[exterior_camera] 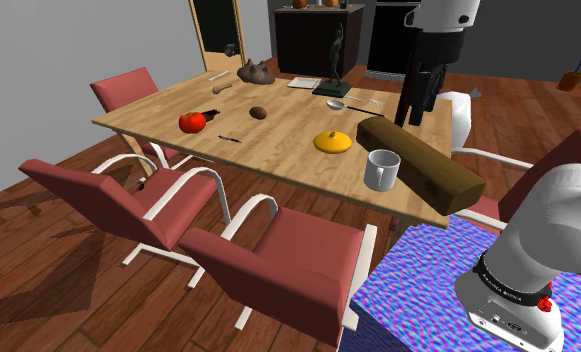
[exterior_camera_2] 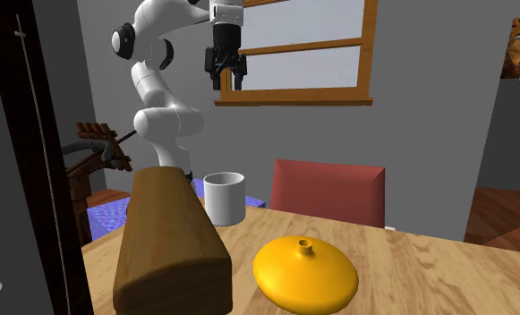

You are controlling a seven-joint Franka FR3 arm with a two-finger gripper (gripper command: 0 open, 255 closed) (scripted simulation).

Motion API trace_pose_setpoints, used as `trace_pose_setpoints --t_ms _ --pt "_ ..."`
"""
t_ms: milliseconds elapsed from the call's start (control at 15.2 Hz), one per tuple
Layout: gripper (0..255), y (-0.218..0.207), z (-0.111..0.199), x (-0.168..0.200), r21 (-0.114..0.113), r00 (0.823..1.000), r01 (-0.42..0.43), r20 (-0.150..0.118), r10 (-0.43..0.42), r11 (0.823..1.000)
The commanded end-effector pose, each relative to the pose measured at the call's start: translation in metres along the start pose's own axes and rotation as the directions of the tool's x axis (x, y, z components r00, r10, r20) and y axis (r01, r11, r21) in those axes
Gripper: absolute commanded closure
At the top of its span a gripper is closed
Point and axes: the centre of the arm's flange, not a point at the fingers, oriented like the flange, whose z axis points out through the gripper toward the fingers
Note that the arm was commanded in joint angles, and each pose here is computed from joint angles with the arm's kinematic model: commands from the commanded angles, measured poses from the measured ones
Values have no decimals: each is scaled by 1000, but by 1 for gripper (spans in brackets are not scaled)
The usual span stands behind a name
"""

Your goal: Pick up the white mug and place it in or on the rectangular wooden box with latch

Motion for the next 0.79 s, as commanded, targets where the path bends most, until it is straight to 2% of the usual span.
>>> trace_pose_setpoints --t_ms 0,726 --pt "0 0 0 0 0 1000 0 0 0 1000" --pt "0 95 90 59 -23 1000 22 19 -22 999"
